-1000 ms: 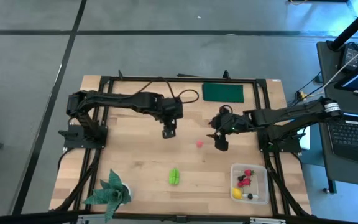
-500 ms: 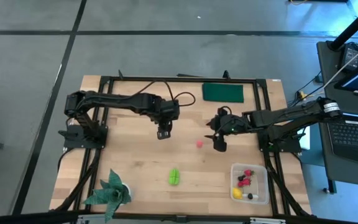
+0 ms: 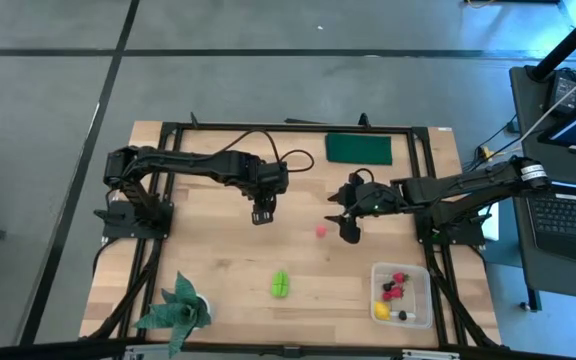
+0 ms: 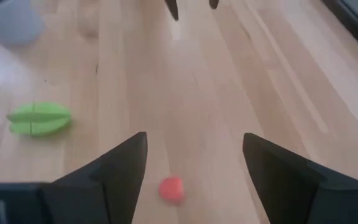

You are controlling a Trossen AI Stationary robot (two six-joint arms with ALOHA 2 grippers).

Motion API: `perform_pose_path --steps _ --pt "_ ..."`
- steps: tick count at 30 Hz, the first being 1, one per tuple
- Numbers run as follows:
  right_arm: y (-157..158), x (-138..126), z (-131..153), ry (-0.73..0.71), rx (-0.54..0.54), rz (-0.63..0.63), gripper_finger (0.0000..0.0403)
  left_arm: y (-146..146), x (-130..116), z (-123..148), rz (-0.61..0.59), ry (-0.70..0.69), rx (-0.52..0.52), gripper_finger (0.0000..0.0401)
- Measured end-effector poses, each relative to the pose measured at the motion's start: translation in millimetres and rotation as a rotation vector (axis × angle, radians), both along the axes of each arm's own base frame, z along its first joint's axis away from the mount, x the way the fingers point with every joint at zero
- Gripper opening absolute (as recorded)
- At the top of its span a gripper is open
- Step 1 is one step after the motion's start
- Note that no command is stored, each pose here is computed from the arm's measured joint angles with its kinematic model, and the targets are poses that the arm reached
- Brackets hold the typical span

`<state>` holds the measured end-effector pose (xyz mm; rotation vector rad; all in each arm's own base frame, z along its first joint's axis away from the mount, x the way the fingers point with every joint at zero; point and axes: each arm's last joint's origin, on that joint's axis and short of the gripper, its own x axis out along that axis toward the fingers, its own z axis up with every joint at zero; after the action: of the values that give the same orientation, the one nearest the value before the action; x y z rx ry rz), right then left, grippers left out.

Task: Pick and placing Produce into tupperware
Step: Put the pink peach into the transparent bin

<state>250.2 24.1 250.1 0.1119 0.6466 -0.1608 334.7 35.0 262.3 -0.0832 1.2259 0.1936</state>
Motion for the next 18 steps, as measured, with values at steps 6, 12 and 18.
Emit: perform_pose_path --steps 6,12,18 --pt "1 7 -21 0.132 -0.099 0.073 0.0267 0 0 0 0.000 0.000 0.000 0.0208" --pt "5 23 -56 0.275 -0.115 0.167 0.0267 0 0 0 0.002 -0.003 0.000 0.0208" --pt "8 33 -81 0.354 -0.091 0.241 0.0267 0 0 0 0.003 -0.003 -0.001 0.0208"
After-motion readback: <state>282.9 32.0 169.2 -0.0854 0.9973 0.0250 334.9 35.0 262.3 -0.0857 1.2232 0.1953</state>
